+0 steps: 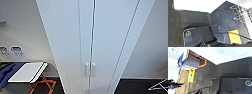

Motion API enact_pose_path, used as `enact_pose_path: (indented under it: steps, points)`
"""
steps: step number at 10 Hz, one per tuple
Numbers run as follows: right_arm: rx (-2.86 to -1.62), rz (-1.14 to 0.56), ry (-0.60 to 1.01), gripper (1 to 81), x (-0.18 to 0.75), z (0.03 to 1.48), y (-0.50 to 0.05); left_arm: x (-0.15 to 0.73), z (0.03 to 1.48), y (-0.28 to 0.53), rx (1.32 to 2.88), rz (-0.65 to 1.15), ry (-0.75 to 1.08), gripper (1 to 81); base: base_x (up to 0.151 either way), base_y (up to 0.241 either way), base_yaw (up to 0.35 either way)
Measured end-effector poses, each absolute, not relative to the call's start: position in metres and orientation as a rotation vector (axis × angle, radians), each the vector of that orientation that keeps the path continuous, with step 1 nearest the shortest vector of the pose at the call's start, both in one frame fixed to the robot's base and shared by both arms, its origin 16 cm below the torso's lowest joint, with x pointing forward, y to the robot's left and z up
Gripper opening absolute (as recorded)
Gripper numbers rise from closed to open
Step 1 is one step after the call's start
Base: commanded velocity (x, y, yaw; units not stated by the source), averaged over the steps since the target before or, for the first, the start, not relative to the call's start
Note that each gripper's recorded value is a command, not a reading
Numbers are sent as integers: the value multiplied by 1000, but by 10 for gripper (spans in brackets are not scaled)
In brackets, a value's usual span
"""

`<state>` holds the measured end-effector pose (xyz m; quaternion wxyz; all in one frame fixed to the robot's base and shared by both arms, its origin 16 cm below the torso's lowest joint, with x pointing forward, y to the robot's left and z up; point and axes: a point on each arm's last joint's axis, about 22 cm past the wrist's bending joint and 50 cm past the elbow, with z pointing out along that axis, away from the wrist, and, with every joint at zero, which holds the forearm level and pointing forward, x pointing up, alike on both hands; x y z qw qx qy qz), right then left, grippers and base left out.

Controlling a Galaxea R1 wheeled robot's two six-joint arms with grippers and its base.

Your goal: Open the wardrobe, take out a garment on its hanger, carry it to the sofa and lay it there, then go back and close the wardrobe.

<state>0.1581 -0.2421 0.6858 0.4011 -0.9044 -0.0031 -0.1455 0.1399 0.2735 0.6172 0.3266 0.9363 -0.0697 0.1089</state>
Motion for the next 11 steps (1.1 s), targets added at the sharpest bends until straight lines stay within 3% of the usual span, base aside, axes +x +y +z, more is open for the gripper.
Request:
enact_pose_path:
  steps: [4,11]
  points:
    - [-2173,-570,-183,811,263,775,-220,261,701,273,2365,554,-374,811,0,0,0]
    - [-2085,-728,-439,811,378,859,-169,427,819,242,2267,834,-647,811,0,0,0]
